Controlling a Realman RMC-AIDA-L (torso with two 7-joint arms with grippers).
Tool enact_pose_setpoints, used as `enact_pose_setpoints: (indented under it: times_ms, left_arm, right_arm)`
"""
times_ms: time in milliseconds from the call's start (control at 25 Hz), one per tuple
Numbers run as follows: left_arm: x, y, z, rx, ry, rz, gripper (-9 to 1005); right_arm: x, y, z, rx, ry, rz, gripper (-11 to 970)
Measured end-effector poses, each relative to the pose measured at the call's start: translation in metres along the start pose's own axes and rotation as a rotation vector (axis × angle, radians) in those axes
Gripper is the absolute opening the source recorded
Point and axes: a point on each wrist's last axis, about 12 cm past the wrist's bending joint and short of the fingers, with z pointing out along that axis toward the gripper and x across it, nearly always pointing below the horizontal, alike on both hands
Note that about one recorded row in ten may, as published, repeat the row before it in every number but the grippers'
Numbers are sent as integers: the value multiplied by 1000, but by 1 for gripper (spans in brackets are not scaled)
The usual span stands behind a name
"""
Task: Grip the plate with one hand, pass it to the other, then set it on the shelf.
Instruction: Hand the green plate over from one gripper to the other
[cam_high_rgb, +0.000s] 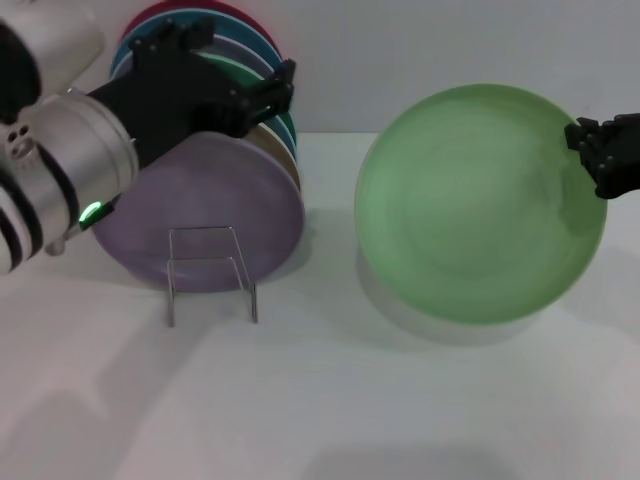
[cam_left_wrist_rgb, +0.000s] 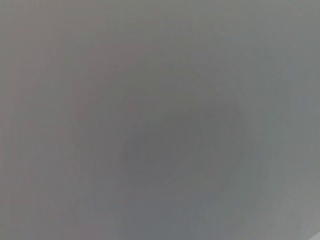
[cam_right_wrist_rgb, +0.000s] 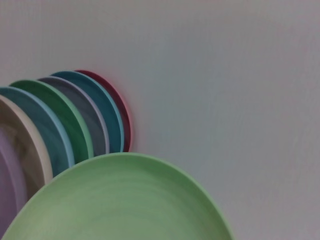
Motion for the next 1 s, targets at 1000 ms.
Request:
enact_pose_setpoints:
  times_ms: [1000]
  left_arm:
    - [-15,-30,20,224,187,49,767]
  right_arm:
    - [-5,29,-6,-99,-106,-114,19]
